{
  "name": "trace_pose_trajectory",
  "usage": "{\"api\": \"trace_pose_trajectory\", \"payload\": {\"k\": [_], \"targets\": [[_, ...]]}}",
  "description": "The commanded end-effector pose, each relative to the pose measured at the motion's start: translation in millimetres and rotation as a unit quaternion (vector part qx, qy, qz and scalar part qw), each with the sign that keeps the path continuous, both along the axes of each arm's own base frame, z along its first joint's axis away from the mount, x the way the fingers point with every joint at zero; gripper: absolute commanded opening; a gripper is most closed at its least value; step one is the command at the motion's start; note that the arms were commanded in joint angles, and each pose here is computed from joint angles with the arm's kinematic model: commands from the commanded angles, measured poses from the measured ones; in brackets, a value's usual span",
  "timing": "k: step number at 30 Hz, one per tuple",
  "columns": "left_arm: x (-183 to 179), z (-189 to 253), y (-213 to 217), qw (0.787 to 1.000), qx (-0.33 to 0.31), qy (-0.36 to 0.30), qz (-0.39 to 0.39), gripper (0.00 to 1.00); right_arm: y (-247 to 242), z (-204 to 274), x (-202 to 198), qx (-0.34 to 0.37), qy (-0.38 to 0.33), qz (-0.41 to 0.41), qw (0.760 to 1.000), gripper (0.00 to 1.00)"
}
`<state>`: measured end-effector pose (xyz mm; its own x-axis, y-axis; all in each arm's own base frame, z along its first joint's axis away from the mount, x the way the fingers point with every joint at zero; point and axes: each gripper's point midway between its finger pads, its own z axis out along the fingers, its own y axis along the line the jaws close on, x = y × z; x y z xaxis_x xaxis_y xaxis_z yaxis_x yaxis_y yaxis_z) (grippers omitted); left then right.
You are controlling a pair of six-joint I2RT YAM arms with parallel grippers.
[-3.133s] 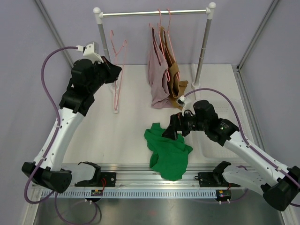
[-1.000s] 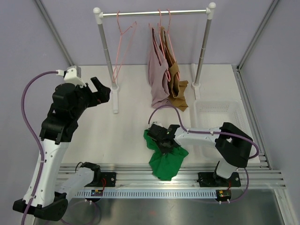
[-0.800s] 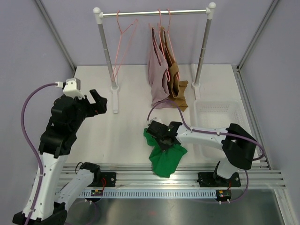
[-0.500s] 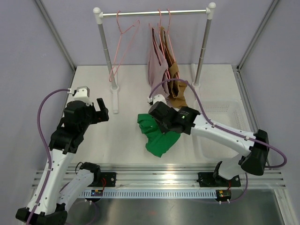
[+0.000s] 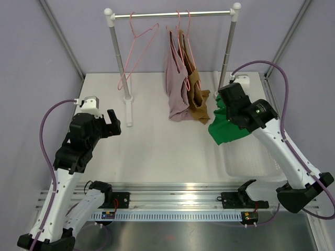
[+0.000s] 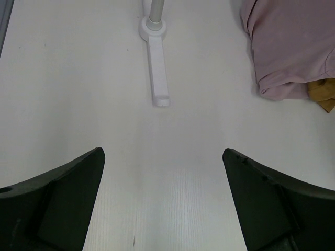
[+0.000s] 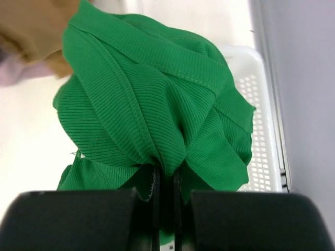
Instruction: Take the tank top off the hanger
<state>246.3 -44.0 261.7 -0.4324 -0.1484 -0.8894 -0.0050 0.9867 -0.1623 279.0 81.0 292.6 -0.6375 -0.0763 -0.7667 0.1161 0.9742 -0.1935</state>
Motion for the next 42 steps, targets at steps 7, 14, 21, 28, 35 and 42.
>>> {"api": "trace_pose_trajectory", "payload": {"k": [7, 14, 21, 28, 35, 42], "targets": [[4.8, 17.6, -8.4, 0.999, -0.011, -0.035, -0.022, 0.99, -67.3, -75.3, 32.7, 0.018, 0.032, -0.147, 0.989, 0.01], [3.9, 26.1, -13.7, 0.998, -0.029, -0.04, -0.028, 0.99, -79.2, -108.9, 36.0, -0.012, 0.063, -0.182, 0.981, 0.63], [5.5, 71.3, -34.3, 0.991, -0.101, -0.071, -0.051, 0.99, -78.6, -60.6, 30.7, 0.014, 0.014, -0.162, 0.987, 1.0], [26.0, 130.3, -81.9, 0.979, -0.156, -0.094, -0.091, 0.99, -13.7, -10.7, 16.4, 0.183, -0.076, 0.024, 0.98, 1.0], [53.1, 185.5, -141.2, 0.963, -0.196, -0.115, -0.145, 0.99, 22.1, 24.2, -27.1, 0.309, -0.127, 0.111, 0.936, 0.99], [113.9, 217.2, -186.3, 0.962, -0.183, -0.14, -0.147, 0.99, 25.9, 20.4, -49.5, 0.348, -0.125, 0.113, 0.922, 0.99]]}}
